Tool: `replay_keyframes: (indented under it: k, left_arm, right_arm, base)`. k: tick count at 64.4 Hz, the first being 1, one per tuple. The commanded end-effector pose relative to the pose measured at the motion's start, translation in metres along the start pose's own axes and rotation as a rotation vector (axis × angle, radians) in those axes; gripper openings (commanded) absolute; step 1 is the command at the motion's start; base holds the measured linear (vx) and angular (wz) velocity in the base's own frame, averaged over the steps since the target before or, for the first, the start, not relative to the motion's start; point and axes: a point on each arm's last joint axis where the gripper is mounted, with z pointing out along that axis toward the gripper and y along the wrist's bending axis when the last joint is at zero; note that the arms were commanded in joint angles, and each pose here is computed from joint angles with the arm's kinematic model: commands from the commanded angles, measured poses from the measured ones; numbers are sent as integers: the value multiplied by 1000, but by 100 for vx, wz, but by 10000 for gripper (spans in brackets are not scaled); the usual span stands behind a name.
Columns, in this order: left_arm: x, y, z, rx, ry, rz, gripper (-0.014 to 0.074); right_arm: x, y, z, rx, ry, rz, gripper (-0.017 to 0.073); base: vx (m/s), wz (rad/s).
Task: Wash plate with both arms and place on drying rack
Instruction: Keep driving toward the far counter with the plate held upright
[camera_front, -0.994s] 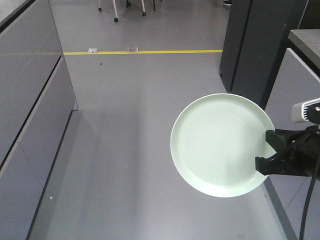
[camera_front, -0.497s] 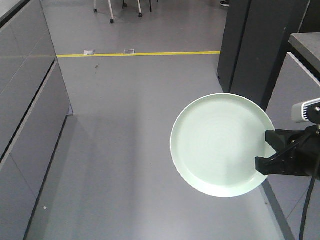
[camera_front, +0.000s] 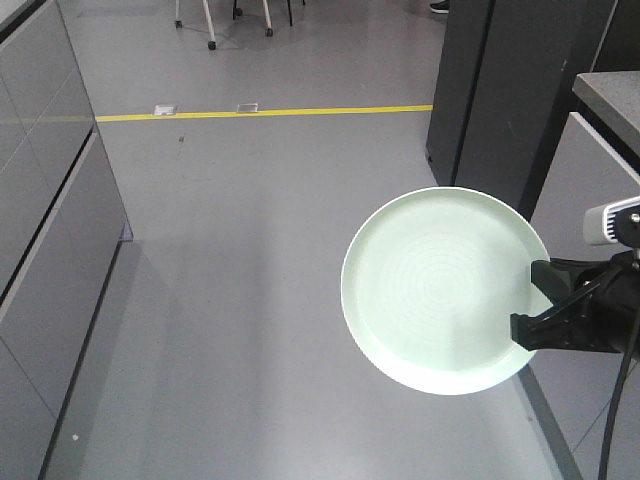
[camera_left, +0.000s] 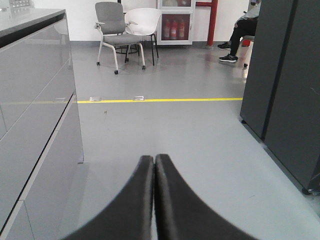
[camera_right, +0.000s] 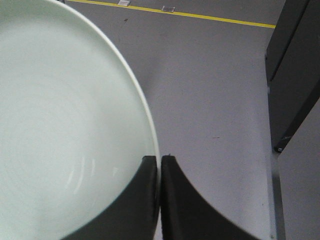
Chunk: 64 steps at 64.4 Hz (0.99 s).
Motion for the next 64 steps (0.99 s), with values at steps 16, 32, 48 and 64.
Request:
replay_keyframes:
  k: [16,32,48,64]
  left_arm:
    - [-2,-1,0,18,-66,0,4]
    - [-2,-1,0,18,-66,0,4]
    - [-2,-1,0,18,-66,0,4]
    - [-2,-1,0,18,-66,0,4]
  right_arm:
    - [-17,-2,-6,16,-114,-4,-5]
    - [-17,-2,-6,16,-114,-4,-5]
    - [-17,-2,-6,16,-114,-4,-5]
    - [-17,-2,-6,16,-114,-4,-5]
  base:
    - [9,-5]
    - [8,-7]
    - [7,-7]
    - [7,-6]
